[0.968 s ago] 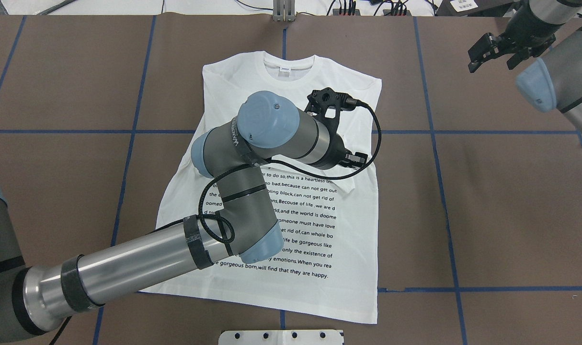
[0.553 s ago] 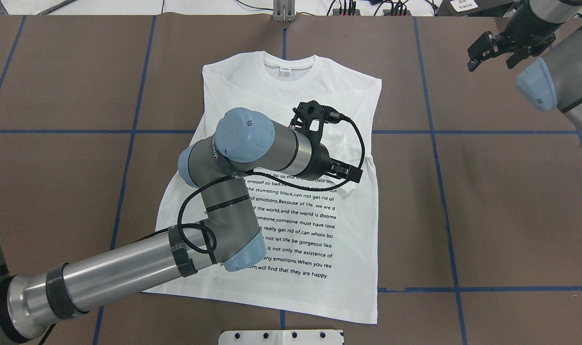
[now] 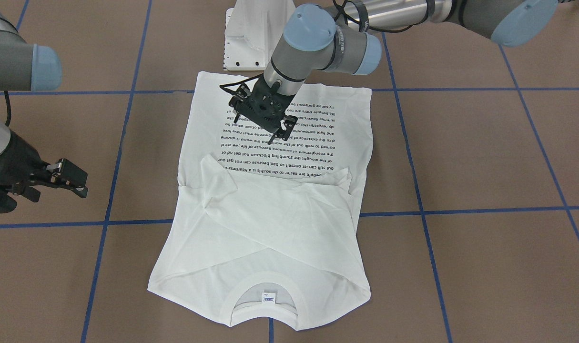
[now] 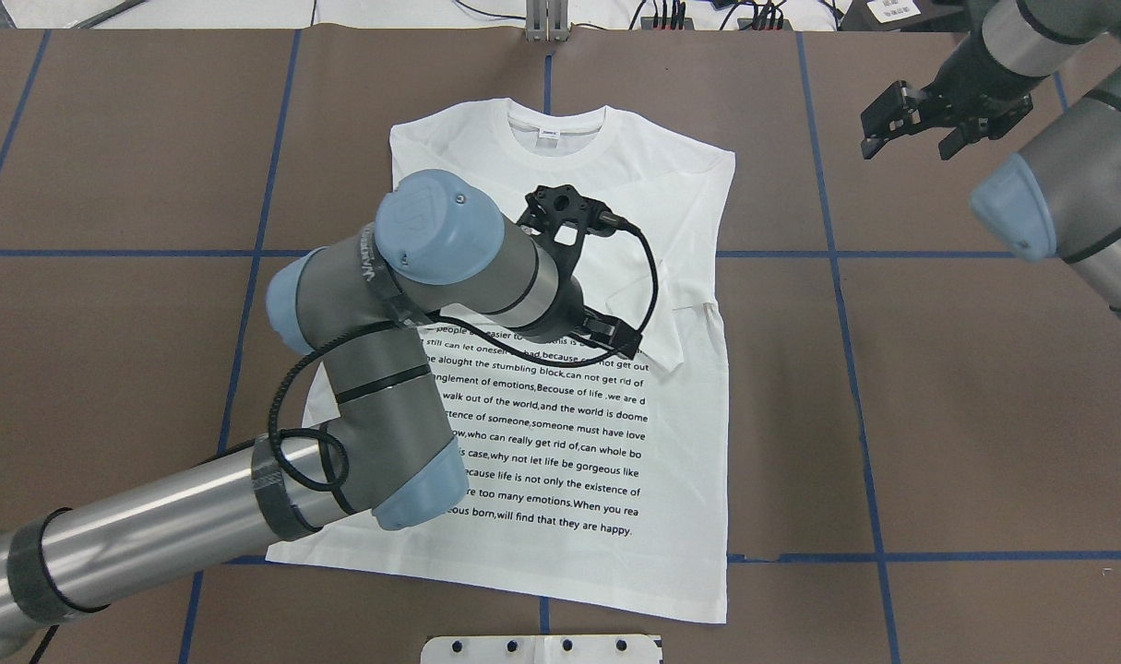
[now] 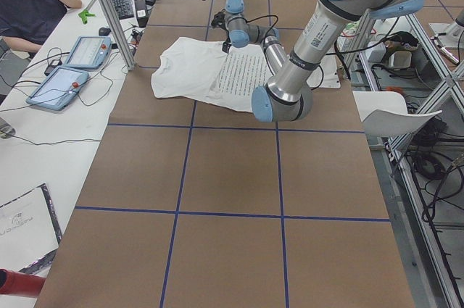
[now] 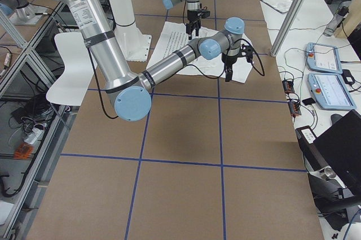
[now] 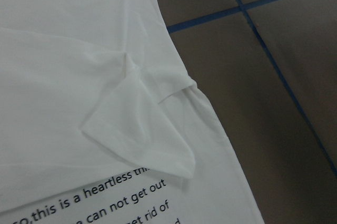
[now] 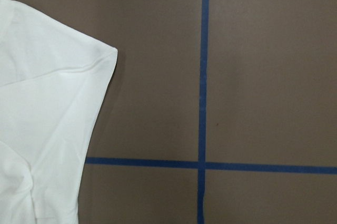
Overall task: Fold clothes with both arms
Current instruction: 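Release the sleeve on the shirt and lift the left gripper away, then move both grippers down to the shirt hem corners nearest the robot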
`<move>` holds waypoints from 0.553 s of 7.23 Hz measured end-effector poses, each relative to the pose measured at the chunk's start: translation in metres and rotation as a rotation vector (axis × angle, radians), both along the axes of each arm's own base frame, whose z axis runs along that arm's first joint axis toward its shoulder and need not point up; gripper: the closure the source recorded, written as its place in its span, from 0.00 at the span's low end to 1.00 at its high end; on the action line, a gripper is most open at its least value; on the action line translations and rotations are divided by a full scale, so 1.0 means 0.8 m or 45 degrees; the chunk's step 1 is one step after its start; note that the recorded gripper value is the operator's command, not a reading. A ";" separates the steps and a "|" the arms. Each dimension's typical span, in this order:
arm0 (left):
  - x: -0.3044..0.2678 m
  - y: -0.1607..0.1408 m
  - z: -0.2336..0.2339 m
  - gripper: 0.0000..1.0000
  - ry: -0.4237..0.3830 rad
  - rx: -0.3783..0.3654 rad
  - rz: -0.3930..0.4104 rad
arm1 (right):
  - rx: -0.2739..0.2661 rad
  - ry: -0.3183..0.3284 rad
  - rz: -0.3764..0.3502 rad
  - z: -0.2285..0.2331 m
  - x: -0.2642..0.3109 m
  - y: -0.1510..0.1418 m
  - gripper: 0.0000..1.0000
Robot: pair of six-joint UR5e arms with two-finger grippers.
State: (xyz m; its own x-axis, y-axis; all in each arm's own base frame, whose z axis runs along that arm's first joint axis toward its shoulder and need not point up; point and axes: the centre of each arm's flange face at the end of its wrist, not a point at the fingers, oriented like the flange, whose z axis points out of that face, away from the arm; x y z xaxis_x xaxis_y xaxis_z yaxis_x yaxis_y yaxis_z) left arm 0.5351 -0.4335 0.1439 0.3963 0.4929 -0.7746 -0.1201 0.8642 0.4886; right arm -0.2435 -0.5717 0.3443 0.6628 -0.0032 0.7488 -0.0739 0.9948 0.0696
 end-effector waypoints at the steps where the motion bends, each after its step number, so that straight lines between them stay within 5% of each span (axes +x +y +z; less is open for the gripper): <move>1: -0.038 0.003 0.032 0.00 -0.037 0.023 -0.004 | -0.018 0.005 0.053 -0.017 -0.027 0.048 0.00; 4: -0.138 0.046 0.137 0.00 -0.127 0.010 -0.017 | -0.114 -0.007 0.162 -0.047 -0.101 0.200 0.00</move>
State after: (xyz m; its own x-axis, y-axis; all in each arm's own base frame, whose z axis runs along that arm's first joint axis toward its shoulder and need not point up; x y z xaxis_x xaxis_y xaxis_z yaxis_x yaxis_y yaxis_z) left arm 0.4249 -0.3967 0.2533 0.4780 0.4927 -0.7272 -0.1570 0.8624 0.4812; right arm -0.3245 -0.4117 0.3063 0.6495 0.1475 0.7459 -0.1998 0.9796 -0.0198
